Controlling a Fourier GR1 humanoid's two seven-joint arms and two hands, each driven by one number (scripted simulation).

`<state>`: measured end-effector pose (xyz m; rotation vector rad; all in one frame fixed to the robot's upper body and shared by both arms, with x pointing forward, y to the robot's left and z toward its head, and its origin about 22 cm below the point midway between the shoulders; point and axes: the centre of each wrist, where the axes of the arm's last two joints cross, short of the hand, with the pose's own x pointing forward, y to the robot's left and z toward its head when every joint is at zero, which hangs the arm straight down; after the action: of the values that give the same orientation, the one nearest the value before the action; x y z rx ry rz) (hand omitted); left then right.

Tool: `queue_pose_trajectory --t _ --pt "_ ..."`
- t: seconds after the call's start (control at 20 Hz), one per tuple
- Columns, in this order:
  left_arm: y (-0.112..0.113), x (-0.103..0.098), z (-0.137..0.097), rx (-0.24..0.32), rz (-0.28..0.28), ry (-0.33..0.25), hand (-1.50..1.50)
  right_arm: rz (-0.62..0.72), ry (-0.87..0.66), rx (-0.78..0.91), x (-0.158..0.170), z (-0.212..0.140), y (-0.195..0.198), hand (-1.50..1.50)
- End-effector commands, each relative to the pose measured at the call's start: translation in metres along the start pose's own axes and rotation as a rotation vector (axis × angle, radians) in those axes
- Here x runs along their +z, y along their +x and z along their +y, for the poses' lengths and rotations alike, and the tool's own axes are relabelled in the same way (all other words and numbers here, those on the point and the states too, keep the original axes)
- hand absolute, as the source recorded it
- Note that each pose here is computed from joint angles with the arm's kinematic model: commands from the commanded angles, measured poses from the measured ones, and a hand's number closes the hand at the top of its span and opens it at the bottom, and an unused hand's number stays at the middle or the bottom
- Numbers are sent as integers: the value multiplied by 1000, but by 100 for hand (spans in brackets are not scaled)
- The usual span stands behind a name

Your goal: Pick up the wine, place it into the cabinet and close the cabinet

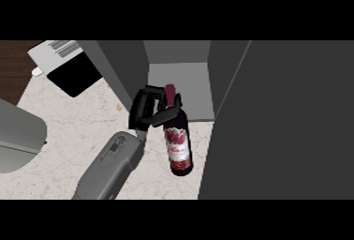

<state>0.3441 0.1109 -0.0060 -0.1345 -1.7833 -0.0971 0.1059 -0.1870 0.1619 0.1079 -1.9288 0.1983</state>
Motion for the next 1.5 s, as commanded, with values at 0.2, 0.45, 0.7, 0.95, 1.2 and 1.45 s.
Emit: queue_pose_trajectory --t 0.2,0.45,0.7,0.95,1.2,1.45 --pt "5 -39 -4 15 17 44 150 -26 45 -121 22 -4 39 -150" --pt "0 -46 -9 -71 49 41 150 -50 37 -153 19 -2 40 -150" --pt "-5 -52 -11 -150 124 90 150 -32 76 -133 18 -7 38 -150" --pt "4 -69 -8 -106 143 125 150 -42 58 -130 16 0 23 -150" --pt "-9 -63 4 -94 152 180 150 -42 67 -148 19 -5 32 -150" --pt "-2 -73 8 -101 163 218 150 -62 60 -157 21 -1 27 -150"
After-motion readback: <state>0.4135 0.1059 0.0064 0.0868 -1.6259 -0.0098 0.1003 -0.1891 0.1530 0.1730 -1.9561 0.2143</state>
